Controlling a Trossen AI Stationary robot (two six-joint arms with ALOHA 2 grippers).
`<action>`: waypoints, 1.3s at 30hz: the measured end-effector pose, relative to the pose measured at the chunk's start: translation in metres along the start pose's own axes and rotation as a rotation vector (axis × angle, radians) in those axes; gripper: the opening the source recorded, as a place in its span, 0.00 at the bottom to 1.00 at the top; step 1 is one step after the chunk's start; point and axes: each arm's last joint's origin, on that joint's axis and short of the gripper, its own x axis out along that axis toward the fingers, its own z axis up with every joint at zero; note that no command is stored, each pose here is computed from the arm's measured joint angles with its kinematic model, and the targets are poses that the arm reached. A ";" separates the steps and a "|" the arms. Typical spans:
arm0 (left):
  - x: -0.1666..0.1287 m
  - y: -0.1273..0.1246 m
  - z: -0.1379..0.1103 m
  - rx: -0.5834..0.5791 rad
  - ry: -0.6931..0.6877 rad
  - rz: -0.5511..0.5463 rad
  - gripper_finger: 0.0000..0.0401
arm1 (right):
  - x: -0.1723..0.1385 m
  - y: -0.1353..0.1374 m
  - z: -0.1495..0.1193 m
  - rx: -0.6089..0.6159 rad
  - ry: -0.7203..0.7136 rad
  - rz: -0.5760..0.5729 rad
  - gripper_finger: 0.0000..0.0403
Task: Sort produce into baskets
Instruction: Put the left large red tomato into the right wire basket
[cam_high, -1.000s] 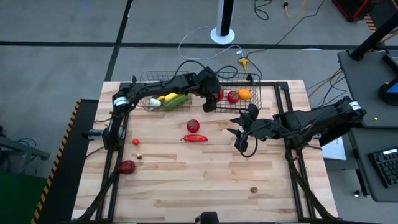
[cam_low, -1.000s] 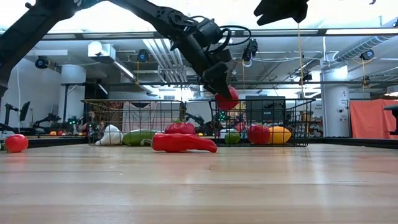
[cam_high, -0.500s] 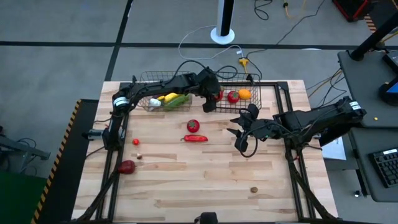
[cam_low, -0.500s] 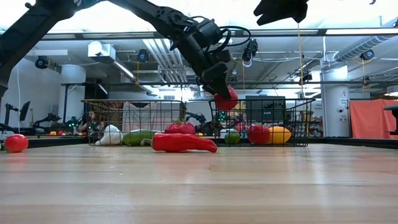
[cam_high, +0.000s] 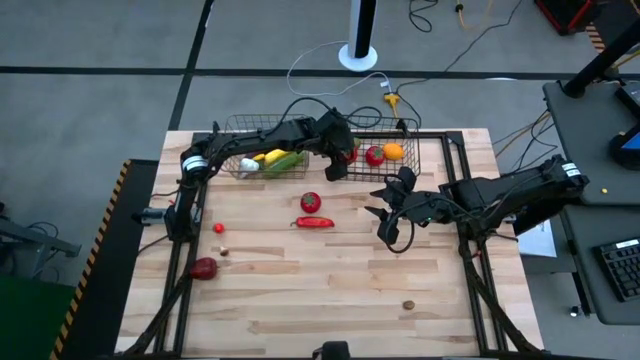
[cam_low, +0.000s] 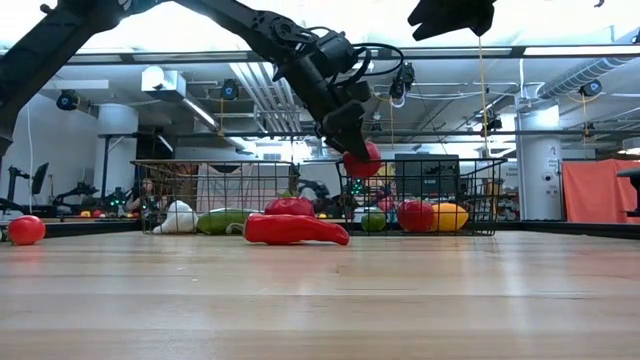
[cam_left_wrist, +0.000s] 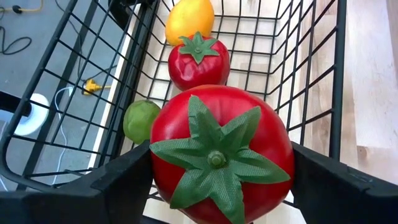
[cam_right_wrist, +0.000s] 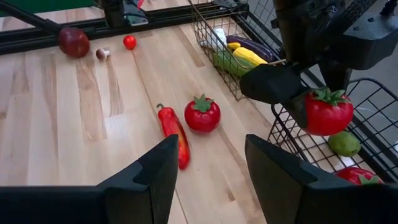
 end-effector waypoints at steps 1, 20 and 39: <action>0.000 0.000 0.000 0.000 0.000 0.000 0.78 | 0.000 0.000 0.000 -0.002 0.000 0.000 0.44; 0.000 -0.001 0.001 -0.033 -0.007 -0.006 0.82 | 0.000 0.000 0.000 -0.004 -0.003 0.000 0.44; 0.000 -0.003 0.002 -0.031 -0.046 -0.099 0.82 | 0.002 0.000 -0.003 0.010 0.006 -0.003 0.44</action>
